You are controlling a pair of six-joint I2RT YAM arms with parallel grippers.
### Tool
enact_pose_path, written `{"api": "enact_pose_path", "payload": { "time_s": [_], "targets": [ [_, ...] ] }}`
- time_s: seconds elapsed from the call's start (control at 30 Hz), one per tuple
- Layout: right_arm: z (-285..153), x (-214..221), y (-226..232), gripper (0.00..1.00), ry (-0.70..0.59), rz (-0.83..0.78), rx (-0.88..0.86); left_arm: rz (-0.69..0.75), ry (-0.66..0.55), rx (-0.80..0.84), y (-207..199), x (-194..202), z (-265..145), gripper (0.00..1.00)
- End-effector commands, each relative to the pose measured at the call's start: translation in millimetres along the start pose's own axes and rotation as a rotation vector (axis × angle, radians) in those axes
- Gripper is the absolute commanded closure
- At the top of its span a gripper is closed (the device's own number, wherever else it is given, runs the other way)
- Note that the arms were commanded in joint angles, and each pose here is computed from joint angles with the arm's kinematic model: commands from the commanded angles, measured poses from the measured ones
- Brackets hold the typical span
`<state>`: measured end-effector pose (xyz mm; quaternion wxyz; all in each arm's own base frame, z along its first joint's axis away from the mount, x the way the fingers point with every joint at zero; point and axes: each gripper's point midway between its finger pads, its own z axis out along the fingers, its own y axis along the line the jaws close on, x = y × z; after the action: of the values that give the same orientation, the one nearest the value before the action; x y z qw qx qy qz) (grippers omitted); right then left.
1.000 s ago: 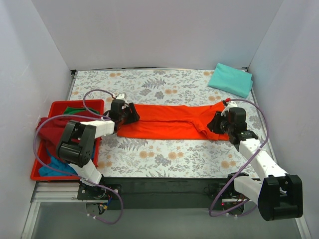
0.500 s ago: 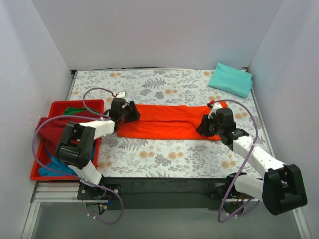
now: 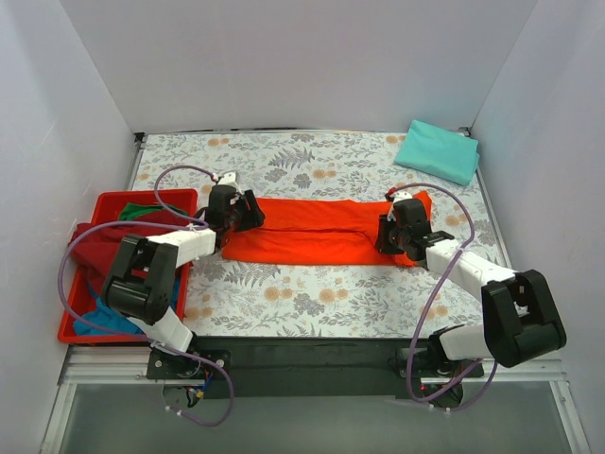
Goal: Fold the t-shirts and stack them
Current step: Fold the tshirt
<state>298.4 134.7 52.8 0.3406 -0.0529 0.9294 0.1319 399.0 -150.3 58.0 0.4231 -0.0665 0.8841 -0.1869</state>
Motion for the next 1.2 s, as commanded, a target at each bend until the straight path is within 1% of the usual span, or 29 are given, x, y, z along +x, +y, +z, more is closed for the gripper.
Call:
{"api": "enact_pose_path", "payload": {
  "time_s": [0.0,0.17,0.37,0.43,0.47,0.5,0.57,0.7,0.73,0.77,0.9,0.97,1.0,1.1,1.17],
  "targets": [
    [3.0,-28.2,-9.8,0.70,-0.070,-0.030,0.079,0.020,-0.052,0.008,-5.0,-14.6,-10.4,0.46],
    [15.9,-21.6,-11.2,0.69,-0.024,-0.037,0.085,0.022,-0.049,0.007,-4.3,-13.4,-9.4,0.46],
    [21.6,-17.8,-10.8,0.68,-0.001,-0.036,0.081,0.022,-0.045,0.005,-3.1,-11.1,-8.8,0.46],
    [21.5,-17.6,-11.4,0.66,0.000,-0.037,0.085,0.022,-0.044,0.004,-2.9,-10.6,-8.5,0.46],
    [22.0,-16.7,-12.9,0.64,0.004,-0.038,0.090,0.022,-0.043,0.004,-2.9,-10.6,-8.5,0.46],
    [22.4,-15.5,-12.9,0.56,0.007,-0.036,0.089,0.022,-0.045,0.005,-3.1,-11.2,-8.1,0.46],
    [23.7,-13.9,-13.5,0.54,0.014,-0.038,0.091,0.022,-0.041,0.003,-2.3,-9.5,-7.6,0.46],
    [27.7,-9.5,-15.9,0.55,0.032,-0.038,0.104,0.023,-0.054,-0.025,2.7,-11.8,-6.8,0.46],
    [28.5,-8.4,-16.8,0.55,0.036,-0.037,0.106,0.022,-0.055,-0.026,2.9,-12.0,-6.8,0.46],
    [28.8,-8.0,-17.2,0.61,0.036,-0.038,0.110,0.022,-0.053,-0.025,3.0,-11.2,-6.9,0.46],
    [26.6,-9.5,-17.3,0.74,0.033,-0.038,0.112,0.022,-0.058,-0.028,3.3,-12.3,-7.8,0.46],
    [22.9,-13.3,-16.0,0.78,0.020,-0.035,0.107,0.022,-0.060,-0.029,3.3,-12.9,-8.0,0.46],
    [21.2,-15.0,-14.4,0.86,0.016,-0.036,0.099,0.024,-0.058,-0.030,3.7,-12.2,-8.1,0.46],
    [16.3,-21.4,-9.8,0.98,-0.004,-0.036,0.082,0.022,-0.056,-0.031,4.2,-11.2,-8.2,0.46],
    [13.3,-22.4,-6.9,0.99,-0.002,-0.036,0.068,0.024,-0.057,-0.030,4.1,-11.5,-8.1,0.46]
  ]
}}
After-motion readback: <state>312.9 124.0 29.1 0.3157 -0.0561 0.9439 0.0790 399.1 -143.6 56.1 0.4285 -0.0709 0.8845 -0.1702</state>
